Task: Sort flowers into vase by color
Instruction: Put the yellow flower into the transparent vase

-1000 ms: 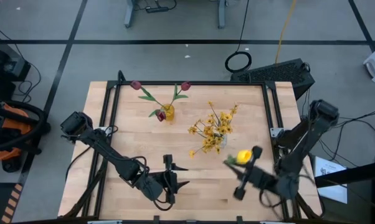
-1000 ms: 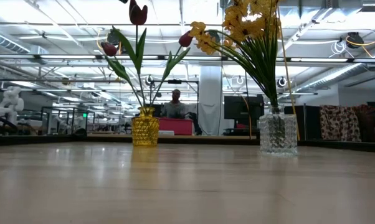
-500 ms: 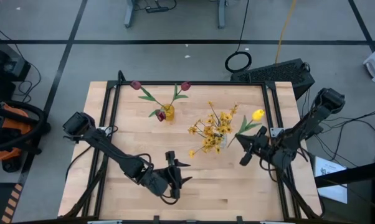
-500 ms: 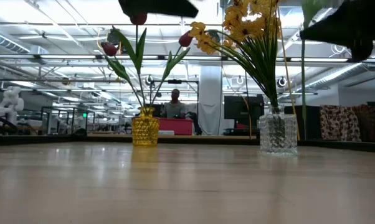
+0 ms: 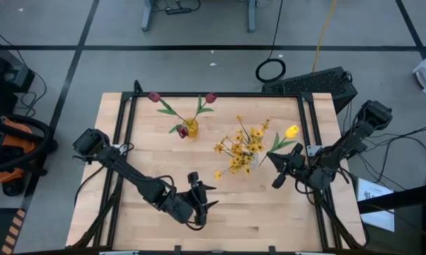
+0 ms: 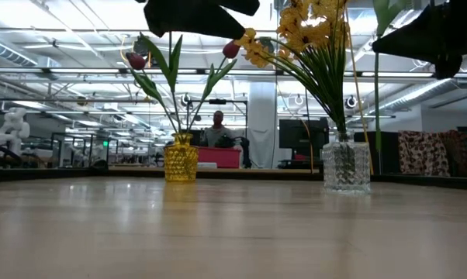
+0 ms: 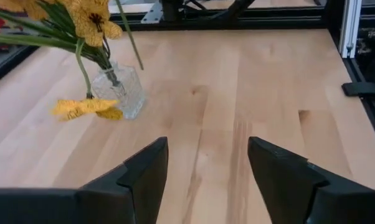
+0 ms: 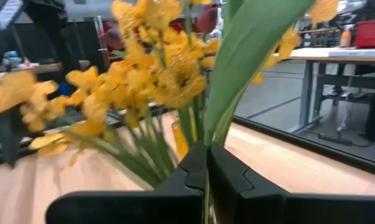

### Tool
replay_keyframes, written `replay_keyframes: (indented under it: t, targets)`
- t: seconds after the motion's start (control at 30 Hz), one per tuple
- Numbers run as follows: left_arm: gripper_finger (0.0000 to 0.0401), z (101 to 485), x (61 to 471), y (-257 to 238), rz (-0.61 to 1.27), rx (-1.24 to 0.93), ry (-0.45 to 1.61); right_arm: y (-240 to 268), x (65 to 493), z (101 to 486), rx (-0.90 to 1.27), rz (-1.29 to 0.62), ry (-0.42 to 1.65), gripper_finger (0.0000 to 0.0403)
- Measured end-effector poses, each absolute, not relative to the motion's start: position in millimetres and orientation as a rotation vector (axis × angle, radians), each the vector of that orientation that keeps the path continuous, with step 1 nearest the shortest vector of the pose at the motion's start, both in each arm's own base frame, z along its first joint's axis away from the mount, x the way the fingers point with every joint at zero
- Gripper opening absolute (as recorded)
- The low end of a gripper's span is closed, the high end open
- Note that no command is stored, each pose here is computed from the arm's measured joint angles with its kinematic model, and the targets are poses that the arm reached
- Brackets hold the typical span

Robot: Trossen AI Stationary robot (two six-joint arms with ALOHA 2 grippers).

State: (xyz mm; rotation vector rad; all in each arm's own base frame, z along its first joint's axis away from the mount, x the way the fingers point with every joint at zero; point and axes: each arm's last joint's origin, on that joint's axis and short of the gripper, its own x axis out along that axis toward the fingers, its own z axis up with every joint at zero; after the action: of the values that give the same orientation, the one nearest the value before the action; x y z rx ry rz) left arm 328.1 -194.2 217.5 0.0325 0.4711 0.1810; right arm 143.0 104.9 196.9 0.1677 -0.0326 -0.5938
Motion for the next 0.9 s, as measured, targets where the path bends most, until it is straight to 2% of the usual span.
replay_keyframes:
  t: [0.33, 0.57, 0.9]
  targets:
    - [0.0228, 212.4, 314.8, -208.0, 0.172, -0.026, 0.515, 95.2, 150.3, 200.6, 0.133, -0.649, -0.035, 0.0]
    - [0.0228, 211.9, 310.2, -213.0, 0.18, -0.014, 0.511, 88.6, 157.9, 199.9, 0.098, -0.593, -0.012, 0.0]
    - [0.0228, 211.4, 310.3, -212.0, 0.187, -0.008, 0.516, 80.6, 162.1, 199.9, 0.145, -0.64, -0.031, 0.0]
